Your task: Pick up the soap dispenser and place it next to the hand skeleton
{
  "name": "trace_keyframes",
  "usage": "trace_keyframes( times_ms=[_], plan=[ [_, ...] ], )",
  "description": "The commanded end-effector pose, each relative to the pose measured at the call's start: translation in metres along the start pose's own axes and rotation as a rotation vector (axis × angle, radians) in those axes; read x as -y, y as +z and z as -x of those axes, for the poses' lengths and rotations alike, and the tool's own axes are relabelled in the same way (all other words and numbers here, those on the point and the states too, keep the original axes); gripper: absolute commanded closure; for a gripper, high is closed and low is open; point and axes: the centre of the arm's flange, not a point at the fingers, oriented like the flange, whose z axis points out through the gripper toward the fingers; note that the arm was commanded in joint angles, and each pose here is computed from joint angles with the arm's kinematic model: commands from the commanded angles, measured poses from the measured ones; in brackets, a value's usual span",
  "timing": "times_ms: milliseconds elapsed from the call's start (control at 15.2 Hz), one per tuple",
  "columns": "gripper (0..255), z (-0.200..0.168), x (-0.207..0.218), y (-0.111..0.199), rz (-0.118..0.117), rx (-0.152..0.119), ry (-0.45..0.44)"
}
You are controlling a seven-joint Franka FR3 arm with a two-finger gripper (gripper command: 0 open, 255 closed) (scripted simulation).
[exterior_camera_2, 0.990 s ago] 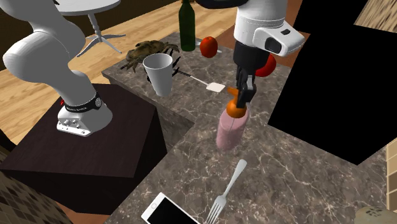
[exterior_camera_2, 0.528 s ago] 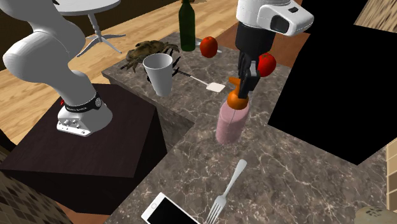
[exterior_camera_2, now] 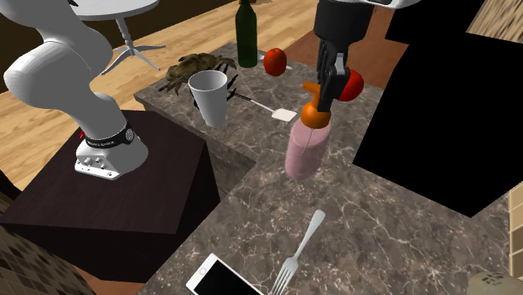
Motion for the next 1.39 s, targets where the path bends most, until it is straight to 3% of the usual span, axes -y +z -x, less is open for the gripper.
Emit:
trace_keyframes(
  times_ms=[0, 1320],
  plan=[
    [255, 0.000, -0.001, -0.011, 0.000, 0.000, 0.000],
    [255, 0.001, -0.004, -0.117, 0.000, 0.000, 0.000]
  ],
)
